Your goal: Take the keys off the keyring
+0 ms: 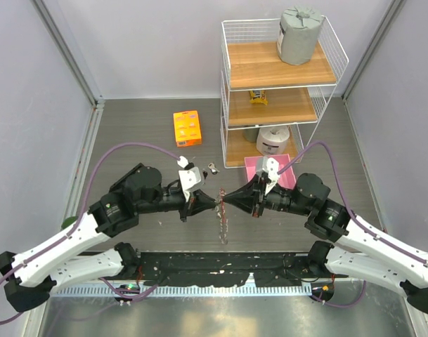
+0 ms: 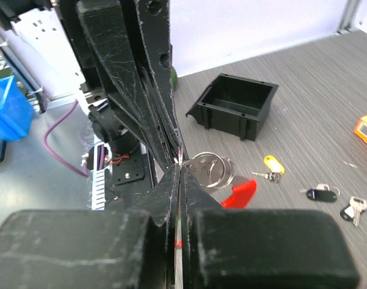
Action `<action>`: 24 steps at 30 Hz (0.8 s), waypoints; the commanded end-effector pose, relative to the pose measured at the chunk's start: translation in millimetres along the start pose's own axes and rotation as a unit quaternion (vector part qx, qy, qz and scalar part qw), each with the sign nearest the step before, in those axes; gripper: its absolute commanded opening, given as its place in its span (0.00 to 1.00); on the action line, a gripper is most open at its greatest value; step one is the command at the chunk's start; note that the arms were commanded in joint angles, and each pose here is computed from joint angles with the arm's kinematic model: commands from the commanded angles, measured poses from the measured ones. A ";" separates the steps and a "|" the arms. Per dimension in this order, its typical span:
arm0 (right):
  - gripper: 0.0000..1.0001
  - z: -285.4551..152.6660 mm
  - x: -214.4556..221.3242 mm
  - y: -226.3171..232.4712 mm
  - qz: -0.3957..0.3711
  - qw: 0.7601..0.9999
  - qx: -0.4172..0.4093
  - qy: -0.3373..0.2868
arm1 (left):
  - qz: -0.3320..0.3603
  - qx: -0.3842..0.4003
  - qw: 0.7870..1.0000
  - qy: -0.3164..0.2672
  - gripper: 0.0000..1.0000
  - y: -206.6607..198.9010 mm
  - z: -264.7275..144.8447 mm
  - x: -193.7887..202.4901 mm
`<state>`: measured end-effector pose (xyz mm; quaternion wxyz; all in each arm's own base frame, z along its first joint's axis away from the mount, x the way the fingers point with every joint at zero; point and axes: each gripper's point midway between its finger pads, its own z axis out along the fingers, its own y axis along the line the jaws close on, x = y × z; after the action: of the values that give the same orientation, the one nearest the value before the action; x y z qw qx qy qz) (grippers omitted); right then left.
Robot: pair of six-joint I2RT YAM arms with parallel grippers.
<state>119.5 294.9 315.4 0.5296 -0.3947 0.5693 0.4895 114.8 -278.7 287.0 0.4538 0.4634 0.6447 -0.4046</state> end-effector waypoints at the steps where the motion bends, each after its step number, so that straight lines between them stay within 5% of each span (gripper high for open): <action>1: 0.05 -8.4 -45.4 -19.1 -0.014 0.994 0.065 -0.083 | -0.019 -0.063 0.997 0.030 0.00 25.4 8.2 23.3; 6: 0.05 -15.5 -26.9 -43.0 0.010 0.989 0.133 -0.069 | -0.055 -0.105 0.991 0.067 0.00 47.0 11.3 43.8; 12: 0.05 -15.4 -15.3 -37.7 0.027 0.991 0.111 -0.074 | -0.049 -0.071 0.996 0.018 0.00 36.0 16.2 29.5; 18: 0.28 -13.2 -5.6 -27.7 0.022 0.995 0.079 -0.063 | -0.033 -0.075 0.997 -0.008 0.00 33.7 4.5 3.8; 24: 0.35 -15.4 4.1 -24.2 0.015 0.996 0.068 -0.051 | -0.016 -0.056 0.998 -0.033 0.00 21.5 -9.4 -18.5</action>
<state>143.2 275.7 294.7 0.5590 -0.3145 0.6082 0.4677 141.0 -270.4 252.9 0.4457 0.4138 0.7049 -0.3651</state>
